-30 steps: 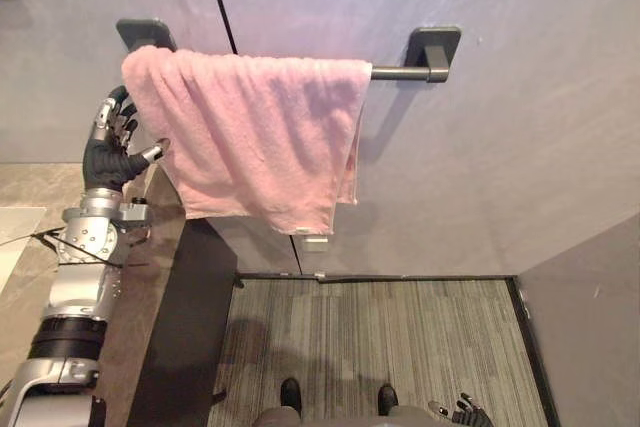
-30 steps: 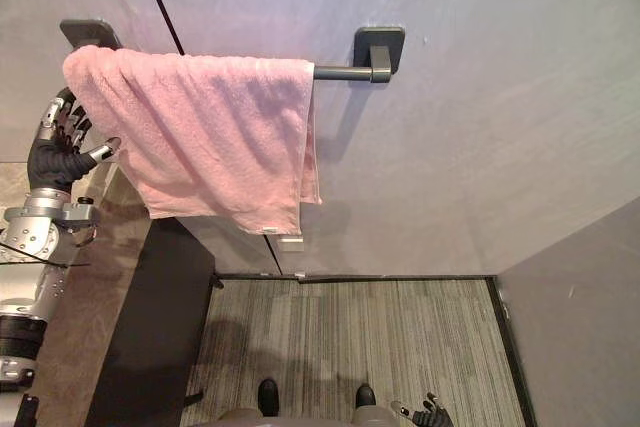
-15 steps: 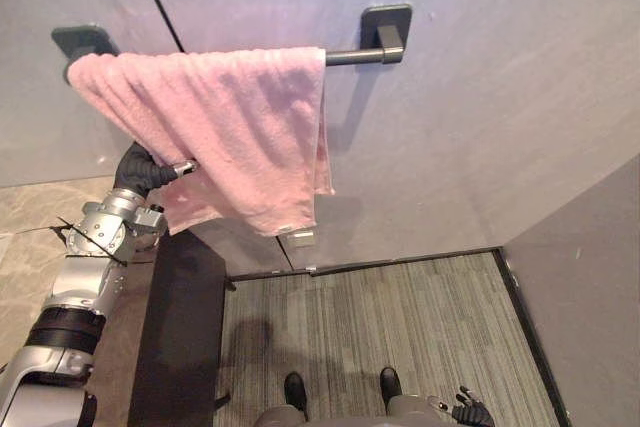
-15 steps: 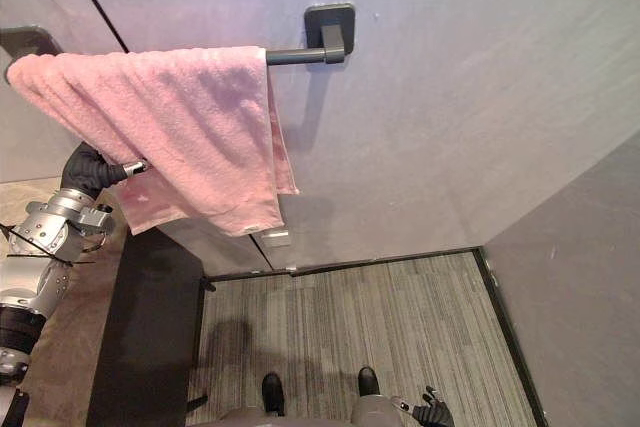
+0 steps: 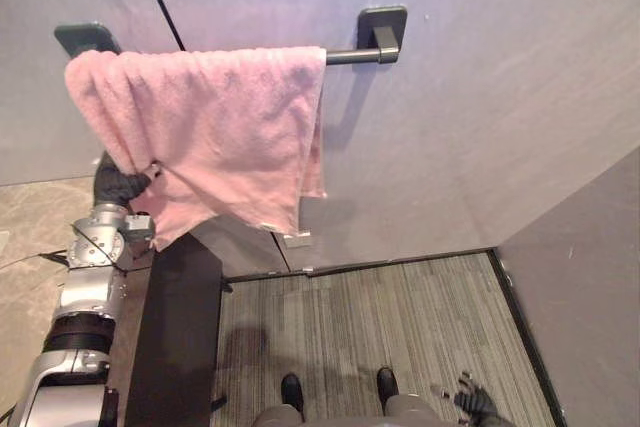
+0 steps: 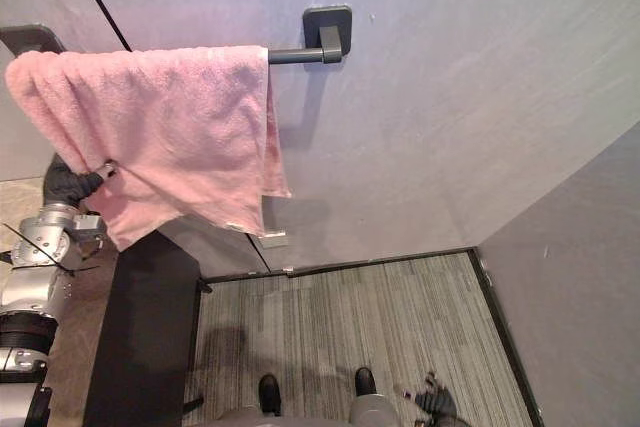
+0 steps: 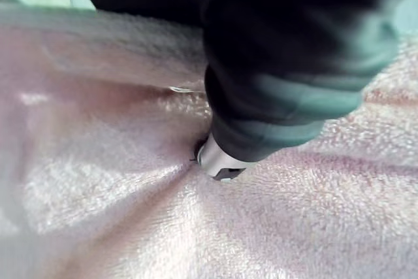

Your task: Organize washtable

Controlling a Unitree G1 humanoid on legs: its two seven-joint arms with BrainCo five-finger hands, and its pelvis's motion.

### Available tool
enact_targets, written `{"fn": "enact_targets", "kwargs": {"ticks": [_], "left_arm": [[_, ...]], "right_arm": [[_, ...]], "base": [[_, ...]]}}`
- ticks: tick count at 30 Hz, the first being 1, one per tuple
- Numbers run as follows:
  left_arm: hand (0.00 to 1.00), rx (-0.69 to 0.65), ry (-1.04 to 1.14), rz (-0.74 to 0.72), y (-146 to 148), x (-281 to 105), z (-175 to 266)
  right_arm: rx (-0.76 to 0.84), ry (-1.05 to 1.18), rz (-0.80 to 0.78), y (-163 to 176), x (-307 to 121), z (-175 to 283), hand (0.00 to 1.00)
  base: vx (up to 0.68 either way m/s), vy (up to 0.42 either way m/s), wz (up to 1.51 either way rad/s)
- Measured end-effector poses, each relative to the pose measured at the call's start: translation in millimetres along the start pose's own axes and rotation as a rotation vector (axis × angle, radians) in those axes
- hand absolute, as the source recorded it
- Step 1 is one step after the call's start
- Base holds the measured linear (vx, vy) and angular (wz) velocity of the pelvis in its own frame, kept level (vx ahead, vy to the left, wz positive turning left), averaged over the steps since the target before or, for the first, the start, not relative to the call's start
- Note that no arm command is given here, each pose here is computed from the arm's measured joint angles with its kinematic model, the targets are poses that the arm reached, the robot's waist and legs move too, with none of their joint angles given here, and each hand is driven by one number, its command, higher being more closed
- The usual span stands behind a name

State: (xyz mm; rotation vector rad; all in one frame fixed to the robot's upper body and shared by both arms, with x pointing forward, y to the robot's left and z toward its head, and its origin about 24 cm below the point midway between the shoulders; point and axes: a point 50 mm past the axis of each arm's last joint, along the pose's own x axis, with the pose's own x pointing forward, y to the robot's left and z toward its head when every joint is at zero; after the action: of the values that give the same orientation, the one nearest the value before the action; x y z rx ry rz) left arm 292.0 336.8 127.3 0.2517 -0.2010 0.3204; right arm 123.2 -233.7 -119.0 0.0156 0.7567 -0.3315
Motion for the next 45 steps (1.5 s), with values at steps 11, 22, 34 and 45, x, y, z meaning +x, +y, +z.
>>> {"fn": "enact_targets", "kwargs": {"ticks": [11, 22, 34, 45], "left_arm": [[1.00, -0.013, -0.085, 0.027, -0.4, 12.9, 22.7], [1.00, -0.067, -0.143, -0.080, -25.3, 32.8, 46.1], [1.00, -0.113, -0.179, -0.151, -50.9, 48.6, 65.0], [1.00, -0.150, -0.183, -0.120, -57.1, 53.8, 68.6]], "right_arm": [[-0.018, -0.936, 0.273, 6.1, -29.5, 271.2, 0.00], [-0.056, -1.078, 0.504, 58.3, -60.1, 396.2, 0.00], [0.040, -0.995, 0.535, 118.9, -59.7, 427.1, 0.00], [0.074, -0.975, 0.648, 172.6, -77.4, 424.0, 0.00]], "base": [[-0.01, -0.010, -0.07], [-0.06, -0.021, 0.03], [-0.09, -0.019, 0.06], [-0.03, -0.028, 0.04]]}}
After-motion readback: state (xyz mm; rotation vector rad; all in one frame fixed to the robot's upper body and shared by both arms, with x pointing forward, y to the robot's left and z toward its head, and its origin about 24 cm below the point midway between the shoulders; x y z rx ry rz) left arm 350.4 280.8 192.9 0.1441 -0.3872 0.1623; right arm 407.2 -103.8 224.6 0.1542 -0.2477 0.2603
